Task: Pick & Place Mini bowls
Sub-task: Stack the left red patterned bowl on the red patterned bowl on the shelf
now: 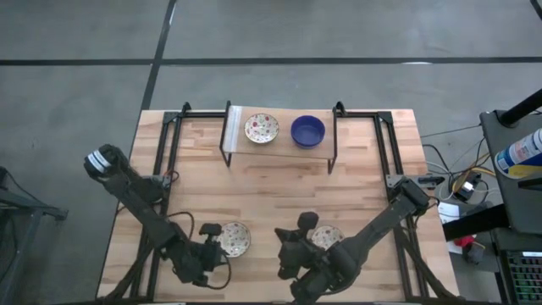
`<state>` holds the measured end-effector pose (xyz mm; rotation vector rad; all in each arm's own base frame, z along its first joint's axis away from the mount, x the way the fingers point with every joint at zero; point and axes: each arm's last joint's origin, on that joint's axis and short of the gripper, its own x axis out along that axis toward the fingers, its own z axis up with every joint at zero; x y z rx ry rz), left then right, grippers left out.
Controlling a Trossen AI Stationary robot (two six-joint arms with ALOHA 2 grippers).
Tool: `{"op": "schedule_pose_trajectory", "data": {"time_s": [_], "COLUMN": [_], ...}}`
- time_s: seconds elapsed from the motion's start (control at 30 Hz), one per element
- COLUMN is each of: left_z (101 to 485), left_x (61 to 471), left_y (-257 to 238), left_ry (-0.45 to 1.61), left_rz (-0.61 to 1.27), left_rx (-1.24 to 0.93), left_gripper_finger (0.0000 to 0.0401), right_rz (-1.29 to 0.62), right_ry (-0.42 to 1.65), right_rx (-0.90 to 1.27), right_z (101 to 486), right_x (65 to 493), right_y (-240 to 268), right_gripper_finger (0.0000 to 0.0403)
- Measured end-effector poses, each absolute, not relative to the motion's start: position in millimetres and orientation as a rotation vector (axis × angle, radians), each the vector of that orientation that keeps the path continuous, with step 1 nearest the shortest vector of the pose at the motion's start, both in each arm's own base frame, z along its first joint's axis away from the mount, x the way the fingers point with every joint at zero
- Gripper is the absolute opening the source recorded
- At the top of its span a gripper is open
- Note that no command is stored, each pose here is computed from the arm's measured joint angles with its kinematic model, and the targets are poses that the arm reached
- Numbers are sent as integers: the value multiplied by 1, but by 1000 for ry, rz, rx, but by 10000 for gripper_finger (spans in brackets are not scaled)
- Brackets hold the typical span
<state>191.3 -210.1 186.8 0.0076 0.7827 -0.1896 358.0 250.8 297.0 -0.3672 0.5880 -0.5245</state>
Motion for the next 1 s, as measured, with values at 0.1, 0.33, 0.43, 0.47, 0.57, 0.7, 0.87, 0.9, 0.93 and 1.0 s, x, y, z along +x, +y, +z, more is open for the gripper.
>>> {"op": "schedule_pose_trajectory", "data": {"time_s": [0.1, 0.33, 0.43, 0.47, 0.57, 0.7, 0.87, 0.9, 0.93, 1.0], "left_z": [180, 173, 169, 168, 168, 165, 159, 158, 158, 156], "left_x": [192, 193, 193, 193, 193, 193, 192, 192, 192, 192], "left_y": [-211, -211, -210, -209, -209, -208, -207, -207, -207, -207], "left_ry": [800, 810, 824, 827, 826, 833, 858, 860, 859, 860], "left_rz": [-173, -141, -117, -111, -107, -103, -108, -111, -112, -109], "left_rx": [19, 54, 84, 91, 98, 148, 222, 235, 249, 266], "left_gripper_finger": [115, 115, 115, 115, 115, 115, 115, 115, 115, 115], "right_rz": [-524, -521, -521, -520, -519, -519, -518, -518, -518, -518], "right_ry": [590, 584, 583, 584, 586, 586, 583, 583, 582, 582], "right_rx": [-370, -365, -364, -365, -365, -364, -361, -360, -359, -360], "right_z": [296, 296, 296, 295, 295, 295, 296, 296, 296, 296], "right_x": [358, 359, 359, 359, 359, 359, 359, 359, 359, 359], "right_y": [251, 252, 252, 252, 252, 252, 252, 252, 252, 252], "right_gripper_finger": [8, 8, 8, 8, 8, 8, 8, 8, 8, 8]}}
